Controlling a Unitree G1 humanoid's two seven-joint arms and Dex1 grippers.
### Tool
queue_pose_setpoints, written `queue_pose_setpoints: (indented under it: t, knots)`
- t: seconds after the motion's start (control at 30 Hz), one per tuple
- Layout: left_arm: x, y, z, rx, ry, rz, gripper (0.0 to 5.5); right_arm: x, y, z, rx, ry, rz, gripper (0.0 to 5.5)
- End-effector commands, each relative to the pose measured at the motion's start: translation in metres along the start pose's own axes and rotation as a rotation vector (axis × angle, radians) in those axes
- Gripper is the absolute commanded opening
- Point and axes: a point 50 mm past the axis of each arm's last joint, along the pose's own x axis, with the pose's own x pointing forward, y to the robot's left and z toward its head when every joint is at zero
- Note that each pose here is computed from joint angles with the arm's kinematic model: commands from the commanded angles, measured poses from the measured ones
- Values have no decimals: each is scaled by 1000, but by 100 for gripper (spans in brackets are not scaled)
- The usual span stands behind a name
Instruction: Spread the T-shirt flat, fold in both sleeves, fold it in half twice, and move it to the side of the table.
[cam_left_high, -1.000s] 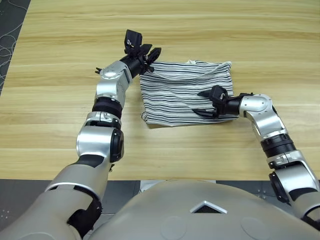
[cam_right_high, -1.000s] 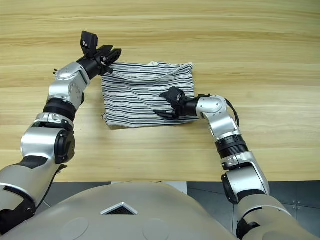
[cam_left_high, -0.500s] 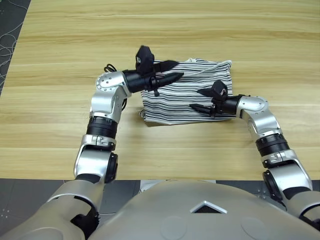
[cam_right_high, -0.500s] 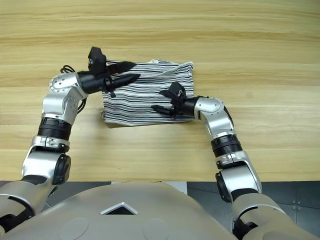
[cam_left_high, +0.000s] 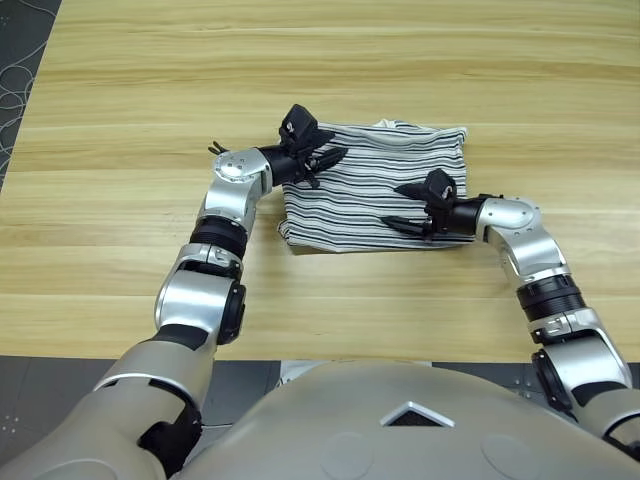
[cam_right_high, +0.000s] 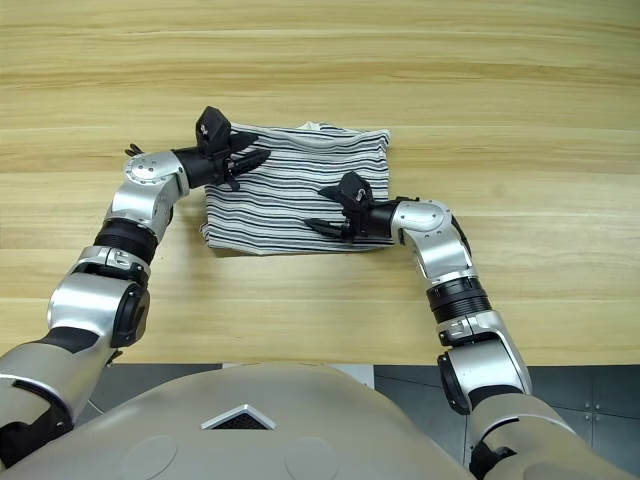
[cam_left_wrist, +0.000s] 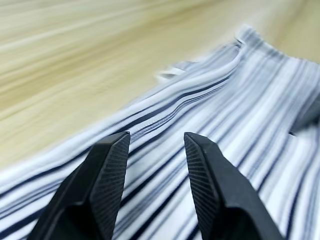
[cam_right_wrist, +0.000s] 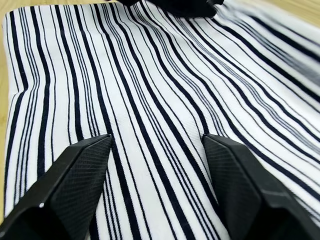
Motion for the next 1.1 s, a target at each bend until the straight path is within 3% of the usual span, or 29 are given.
queue_pose_setpoints:
  t: [0.03, 0.23, 0.37, 0.53, 0.67, 0.8, 0.97, 1.1]
  knots:
    - [4, 5, 15, -27, -84, 31, 201, -5, 27, -59, 136, 243, 54, 335]
    - [1, 13, 17, -36, -103, 95, 201, -3, 17, -44, 164, 130, -10, 335]
    - [1, -3, 20, -4, -163, -79, 201, -14, -20, 9, 212, -255, -226, 335]
    - [4, -28, 4, 50, -97, -197, 201, -58, -39, 62, 257, -620, -391, 335]
    - [11, -61, -7, 38, -80, -241, 201, -83, -19, 56, 379, -554, -507, 335]
    - [10, -77, -39, 28, 106, -167, 201, -99, 6, 26, 585, -397, -657, 353]
    - [-1, -72, -62, 56, 240, -32, 201, -100, 42, 0, 759, -320, -840, 437]
    - [-5, -62, -71, 60, 298, 50, 201, -97, 59, -7, 855, -302, -895, 450]
